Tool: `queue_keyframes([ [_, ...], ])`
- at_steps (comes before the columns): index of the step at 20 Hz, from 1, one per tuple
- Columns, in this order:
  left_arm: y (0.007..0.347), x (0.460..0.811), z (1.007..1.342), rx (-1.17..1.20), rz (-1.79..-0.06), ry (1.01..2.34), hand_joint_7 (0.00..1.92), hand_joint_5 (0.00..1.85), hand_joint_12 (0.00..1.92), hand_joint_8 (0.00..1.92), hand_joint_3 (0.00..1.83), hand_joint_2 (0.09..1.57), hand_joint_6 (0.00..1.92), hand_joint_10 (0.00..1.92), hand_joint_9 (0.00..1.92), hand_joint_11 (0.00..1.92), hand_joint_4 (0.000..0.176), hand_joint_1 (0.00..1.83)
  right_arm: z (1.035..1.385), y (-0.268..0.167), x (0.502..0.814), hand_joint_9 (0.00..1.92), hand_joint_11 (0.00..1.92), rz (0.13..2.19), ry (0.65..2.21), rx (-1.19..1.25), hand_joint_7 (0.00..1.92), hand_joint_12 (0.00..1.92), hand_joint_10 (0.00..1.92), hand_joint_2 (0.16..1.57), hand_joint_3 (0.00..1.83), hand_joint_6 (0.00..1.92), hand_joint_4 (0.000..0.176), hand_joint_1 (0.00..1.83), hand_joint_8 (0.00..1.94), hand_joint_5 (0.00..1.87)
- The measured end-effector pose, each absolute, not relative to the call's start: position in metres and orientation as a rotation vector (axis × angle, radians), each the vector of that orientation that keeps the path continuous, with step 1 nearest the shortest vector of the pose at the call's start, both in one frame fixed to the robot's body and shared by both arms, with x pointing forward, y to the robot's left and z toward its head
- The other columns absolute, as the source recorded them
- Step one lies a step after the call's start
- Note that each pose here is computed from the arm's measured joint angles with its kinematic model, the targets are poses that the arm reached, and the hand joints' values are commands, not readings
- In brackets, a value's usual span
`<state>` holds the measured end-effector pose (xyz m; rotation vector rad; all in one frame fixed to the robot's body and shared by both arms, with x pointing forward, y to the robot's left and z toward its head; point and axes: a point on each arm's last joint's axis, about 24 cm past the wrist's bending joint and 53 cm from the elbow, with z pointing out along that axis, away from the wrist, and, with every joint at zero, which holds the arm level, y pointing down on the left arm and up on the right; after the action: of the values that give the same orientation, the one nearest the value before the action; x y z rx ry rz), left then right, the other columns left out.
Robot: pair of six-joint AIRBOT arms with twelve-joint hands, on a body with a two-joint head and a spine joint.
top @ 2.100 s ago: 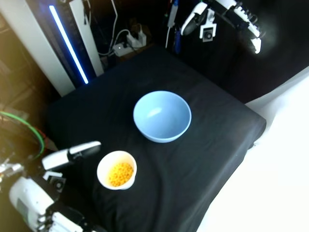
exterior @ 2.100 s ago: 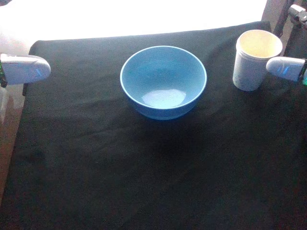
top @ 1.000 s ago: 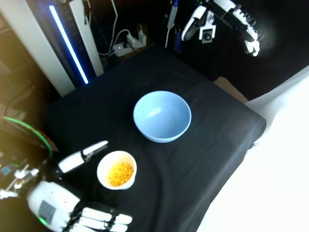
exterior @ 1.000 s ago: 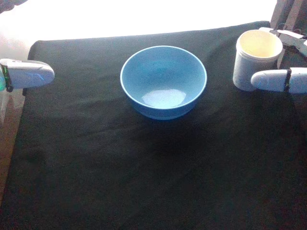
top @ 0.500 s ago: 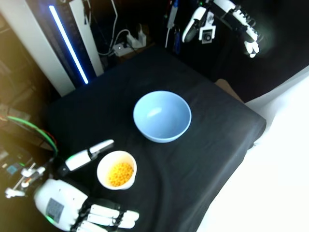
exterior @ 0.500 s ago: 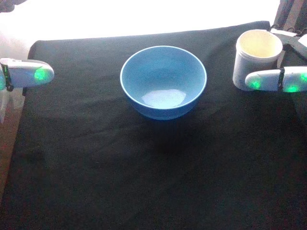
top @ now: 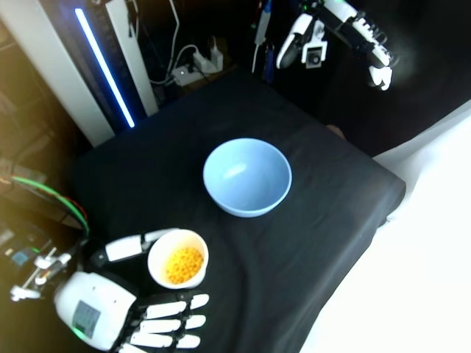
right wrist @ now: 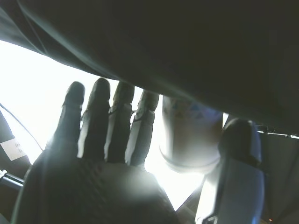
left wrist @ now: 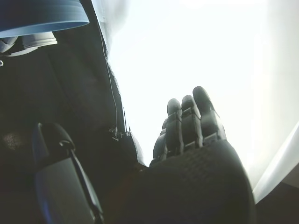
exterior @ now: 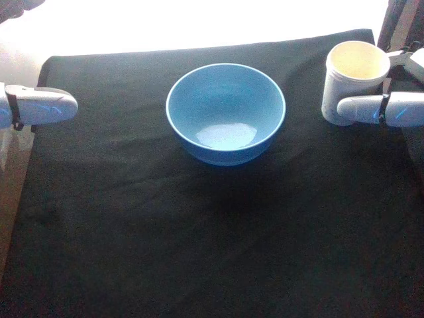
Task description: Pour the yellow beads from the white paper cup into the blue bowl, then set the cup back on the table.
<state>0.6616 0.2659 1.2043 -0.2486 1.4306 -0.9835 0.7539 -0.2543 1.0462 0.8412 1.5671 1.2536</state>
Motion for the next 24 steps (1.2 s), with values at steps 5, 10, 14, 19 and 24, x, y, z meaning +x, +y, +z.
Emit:
queue_keyframes([
  [5, 0.266, 0.662, 1.204, -0.249, -0.984, 1.431, 0.25, 0.00, 0.81, 0.00, 0.01, 0.75, 0.00, 0.00, 0.19, 0.00, 0.000, 0.71, 1.050, -0.255, 0.756, 0.50, 0.00, 1.255, 1.560, 0.838, 0.72, 0.76, 0.00, 0.81, 0.00, 0.01, 0.000, 0.80, 0.00, 0.91],
  [10, 0.265, 0.662, 1.204, -0.249, -0.984, 1.432, 0.25, 0.00, 0.82, 0.00, 0.00, 0.74, 0.00, 0.00, 0.19, 0.00, 0.000, 0.70, 1.051, -0.254, 0.757, 0.51, 0.00, 1.257, 1.557, 0.837, 0.78, 0.74, 0.00, 0.90, 0.01, 0.01, 0.028, 0.81, 0.01, 0.97],
  [14, 0.265, 0.662, 1.204, -0.249, -0.984, 1.432, 0.26, 0.00, 0.85, 0.00, 0.00, 0.74, 0.00, 0.00, 0.19, 0.00, 0.000, 0.71, 1.051, -0.254, 0.757, 0.52, 0.00, 1.257, 1.558, 0.836, 0.85, 0.61, 0.01, 0.93, 0.00, 0.00, 0.053, 0.90, 0.01, 1.00],
  [19, 0.265, 0.662, 1.203, -0.249, -0.985, 1.433, 0.24, 0.00, 0.94, 0.00, 0.00, 0.75, 0.00, 0.00, 0.20, 0.00, 0.000, 0.69, 1.051, -0.249, 0.756, 0.55, 0.00, 1.266, 1.573, 0.819, 0.76, 0.82, 0.02, 0.93, 0.00, 0.00, 0.071, 0.91, 0.01, 1.01],
  [24, 0.265, 0.662, 1.203, -0.250, -0.985, 1.434, 0.23, 0.00, 0.96, 0.00, 0.01, 0.77, 0.00, 0.00, 0.19, 0.00, 0.000, 0.70, 1.056, -0.243, 0.757, 0.48, 0.00, 1.281, 1.574, 0.800, 0.72, 0.73, 0.01, 0.91, 0.00, 0.00, 0.000, 1.00, 0.01, 1.00],
])
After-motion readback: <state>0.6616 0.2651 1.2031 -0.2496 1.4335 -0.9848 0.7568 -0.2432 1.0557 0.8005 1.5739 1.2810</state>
